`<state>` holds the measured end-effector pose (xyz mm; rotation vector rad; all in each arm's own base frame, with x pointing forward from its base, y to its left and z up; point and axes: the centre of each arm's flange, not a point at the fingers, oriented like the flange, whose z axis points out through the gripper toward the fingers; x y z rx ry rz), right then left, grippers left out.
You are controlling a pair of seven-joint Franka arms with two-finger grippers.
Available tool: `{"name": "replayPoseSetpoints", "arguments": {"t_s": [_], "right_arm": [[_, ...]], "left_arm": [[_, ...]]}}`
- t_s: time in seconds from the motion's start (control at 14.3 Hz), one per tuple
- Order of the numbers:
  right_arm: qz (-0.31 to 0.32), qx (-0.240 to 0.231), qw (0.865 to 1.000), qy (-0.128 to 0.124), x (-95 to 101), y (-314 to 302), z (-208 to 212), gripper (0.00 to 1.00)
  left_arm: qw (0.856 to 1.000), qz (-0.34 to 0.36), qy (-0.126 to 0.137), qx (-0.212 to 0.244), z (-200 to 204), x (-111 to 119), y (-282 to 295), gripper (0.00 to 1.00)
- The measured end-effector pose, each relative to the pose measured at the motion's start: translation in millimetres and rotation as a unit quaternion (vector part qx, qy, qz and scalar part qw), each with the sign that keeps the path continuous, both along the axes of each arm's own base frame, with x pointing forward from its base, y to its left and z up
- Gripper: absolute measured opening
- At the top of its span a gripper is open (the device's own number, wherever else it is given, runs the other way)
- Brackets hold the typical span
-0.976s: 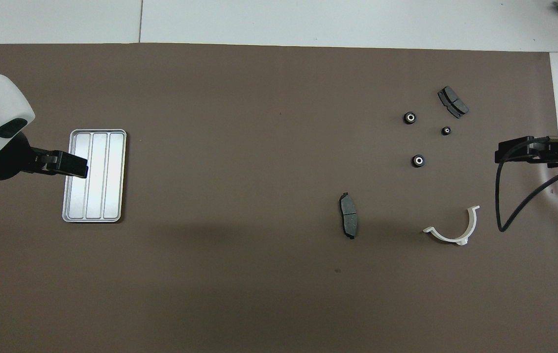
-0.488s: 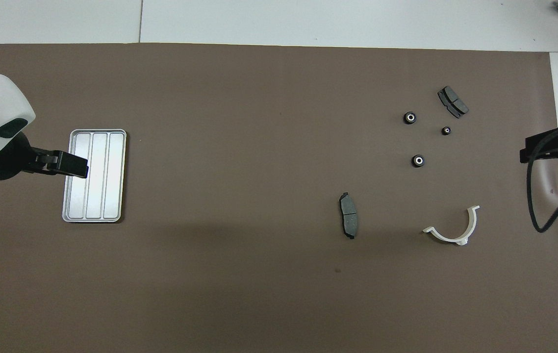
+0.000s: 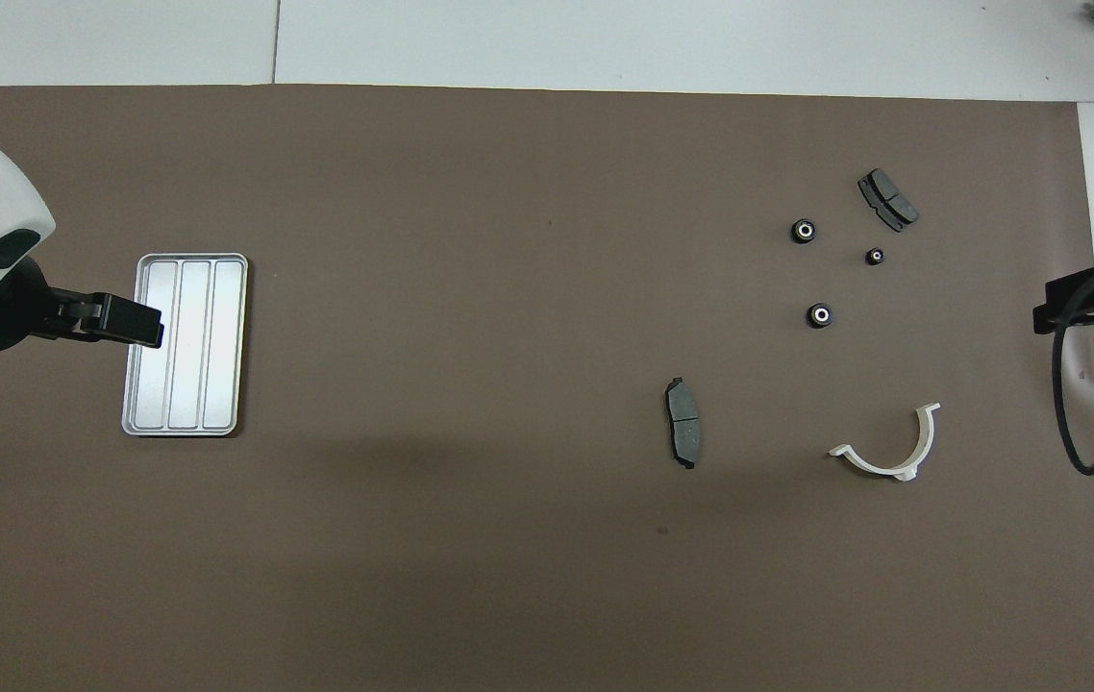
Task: Place bearing gear from tray to pile
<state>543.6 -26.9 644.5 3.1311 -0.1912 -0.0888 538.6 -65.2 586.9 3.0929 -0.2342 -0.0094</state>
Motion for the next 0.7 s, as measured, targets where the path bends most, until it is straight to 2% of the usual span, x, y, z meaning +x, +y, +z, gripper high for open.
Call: {"name": "replayPoseSetpoints", "arguments": {"t_s": [0.7], "right_arm": [[0.001, 0.0, 1.0, 0.003, -0.3, 0.7, -1.3, 1.0]], "left_arm": [[1.0, 0.0, 0.0, 0.0, 0.0, 0.0, 0.0, 1.0]]}}
